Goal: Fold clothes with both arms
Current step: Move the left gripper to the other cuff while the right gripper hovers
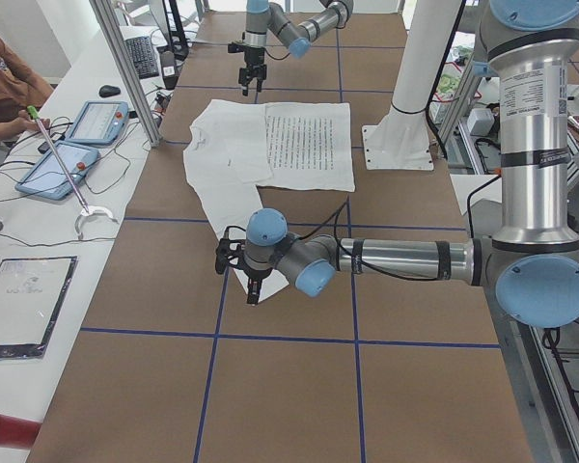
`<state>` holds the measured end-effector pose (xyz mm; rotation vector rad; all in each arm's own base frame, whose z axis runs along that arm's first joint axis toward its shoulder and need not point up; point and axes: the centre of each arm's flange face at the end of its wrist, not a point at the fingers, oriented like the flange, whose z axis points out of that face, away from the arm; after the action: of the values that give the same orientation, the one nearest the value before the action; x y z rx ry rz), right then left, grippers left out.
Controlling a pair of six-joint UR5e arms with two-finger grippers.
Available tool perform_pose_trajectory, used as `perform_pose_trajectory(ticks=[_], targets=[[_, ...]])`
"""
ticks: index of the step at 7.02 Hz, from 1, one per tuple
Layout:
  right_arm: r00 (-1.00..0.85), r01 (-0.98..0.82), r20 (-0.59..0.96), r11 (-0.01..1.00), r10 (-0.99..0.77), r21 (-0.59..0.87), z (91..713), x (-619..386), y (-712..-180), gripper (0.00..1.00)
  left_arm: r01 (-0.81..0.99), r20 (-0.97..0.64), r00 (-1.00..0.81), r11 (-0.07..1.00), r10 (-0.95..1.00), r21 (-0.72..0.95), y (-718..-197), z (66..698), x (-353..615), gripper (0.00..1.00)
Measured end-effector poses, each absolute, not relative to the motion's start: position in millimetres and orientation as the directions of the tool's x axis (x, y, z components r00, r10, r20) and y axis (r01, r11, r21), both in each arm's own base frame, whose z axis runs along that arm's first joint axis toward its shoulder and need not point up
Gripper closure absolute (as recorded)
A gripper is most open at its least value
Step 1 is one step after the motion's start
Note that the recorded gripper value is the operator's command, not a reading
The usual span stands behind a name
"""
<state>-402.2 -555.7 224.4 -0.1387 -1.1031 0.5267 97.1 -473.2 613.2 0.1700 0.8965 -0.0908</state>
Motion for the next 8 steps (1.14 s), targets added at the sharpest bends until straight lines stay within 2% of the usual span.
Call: perform_pose_trajectory(ticks=[1, 2, 5, 8], targets=[[0.351, -0.356, 0.807, 0.865, 0.474, -0.353, 251.8, -373.4, -549.7, 0.02, 0.146, -0.793, 0.61, 0.985, -0.019, 0.088, -483.9, 617.8, 121.0, 0.25], [0.357, -0.37, 0.801, 0.86, 0.481, -0.351, 266.5, -358.9, -548.2, 0.02, 0.131, -0.794, 0.607, 0.988, -0.018, 0.078, -499.8, 621.4, 142.4, 0.33], [0.363, -0.395, 0.786, 0.847, 0.5, -0.356, 289.0, -337.9, -545.3, 0.02, 0.098, -0.785, 0.619, 0.993, -0.015, 0.059, -519.0, 639.1, 172.3, 0.33], [0.366, -0.398, 0.783, 0.845, 0.503, -0.357, 292.8, -336.9, -544.1, 0.02, 0.091, -0.775, 0.631, 0.995, -0.032, 0.032, -503.5, 664.4, 166.7, 0.33]])
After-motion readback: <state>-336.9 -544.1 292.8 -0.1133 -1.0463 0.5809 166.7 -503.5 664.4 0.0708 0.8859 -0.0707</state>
